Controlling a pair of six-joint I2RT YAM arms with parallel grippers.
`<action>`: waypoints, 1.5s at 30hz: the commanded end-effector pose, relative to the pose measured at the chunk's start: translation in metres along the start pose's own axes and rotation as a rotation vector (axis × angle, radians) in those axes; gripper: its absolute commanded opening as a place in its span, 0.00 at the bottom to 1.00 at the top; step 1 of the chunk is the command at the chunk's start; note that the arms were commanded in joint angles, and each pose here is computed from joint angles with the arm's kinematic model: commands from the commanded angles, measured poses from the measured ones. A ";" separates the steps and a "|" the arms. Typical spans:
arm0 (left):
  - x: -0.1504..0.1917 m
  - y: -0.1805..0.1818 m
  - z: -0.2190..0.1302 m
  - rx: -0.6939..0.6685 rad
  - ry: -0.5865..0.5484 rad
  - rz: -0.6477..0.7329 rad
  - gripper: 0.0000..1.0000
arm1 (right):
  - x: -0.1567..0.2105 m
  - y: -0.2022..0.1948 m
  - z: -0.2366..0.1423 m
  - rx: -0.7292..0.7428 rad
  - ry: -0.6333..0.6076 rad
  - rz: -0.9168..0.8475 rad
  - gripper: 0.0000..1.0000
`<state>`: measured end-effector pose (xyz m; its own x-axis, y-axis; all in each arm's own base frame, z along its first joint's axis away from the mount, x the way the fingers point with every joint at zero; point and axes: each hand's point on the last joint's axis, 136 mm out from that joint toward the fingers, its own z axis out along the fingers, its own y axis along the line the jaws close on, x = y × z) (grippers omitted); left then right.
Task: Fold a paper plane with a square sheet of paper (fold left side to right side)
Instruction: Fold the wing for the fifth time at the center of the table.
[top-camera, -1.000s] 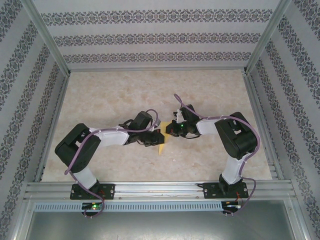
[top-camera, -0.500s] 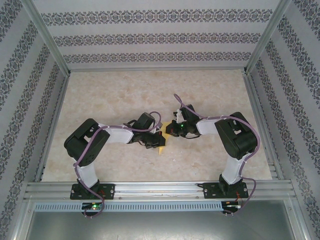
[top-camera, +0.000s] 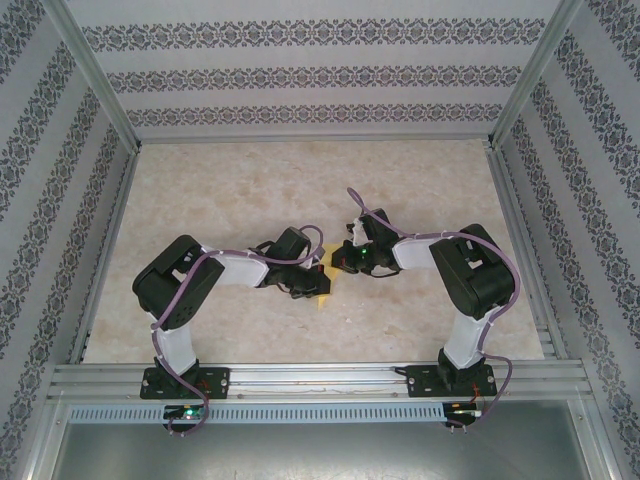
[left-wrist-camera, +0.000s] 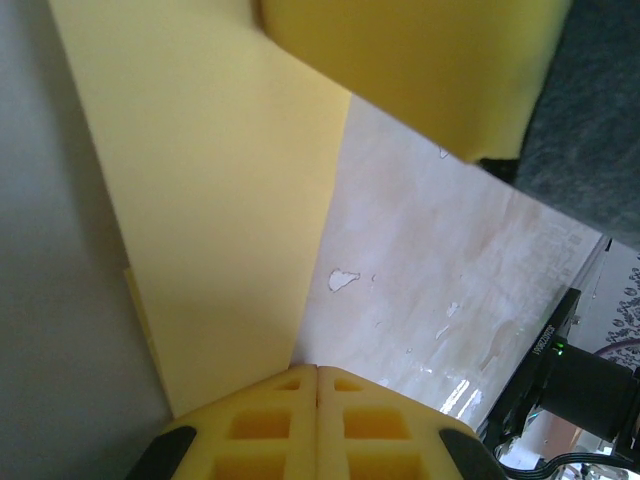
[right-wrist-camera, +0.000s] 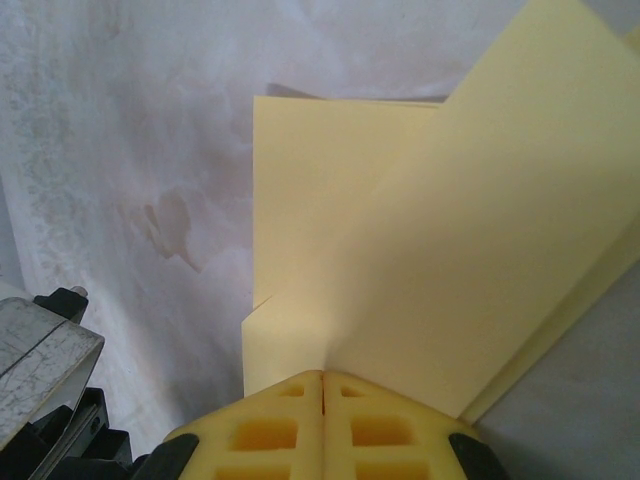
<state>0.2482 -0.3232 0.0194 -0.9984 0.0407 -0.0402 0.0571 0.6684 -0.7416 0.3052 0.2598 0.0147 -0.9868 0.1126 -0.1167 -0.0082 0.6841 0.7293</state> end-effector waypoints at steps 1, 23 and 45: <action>0.018 0.017 0.001 -0.047 0.035 -0.005 0.04 | 0.025 -0.050 0.004 0.183 0.063 0.068 0.00; 0.073 0.031 -0.001 -0.086 0.090 -0.026 0.04 | 0.024 -0.054 -0.001 0.205 0.065 0.067 0.00; 0.027 -0.024 -0.043 -0.018 -0.062 0.082 0.04 | 0.023 -0.040 -0.003 0.170 0.058 0.049 0.00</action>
<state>0.2081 -0.3098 0.0586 -0.9920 0.0472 -0.1172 0.1186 0.6677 -0.7350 0.3035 0.2569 0.0149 -0.9881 0.0910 -0.1239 -0.0241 0.7040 0.7097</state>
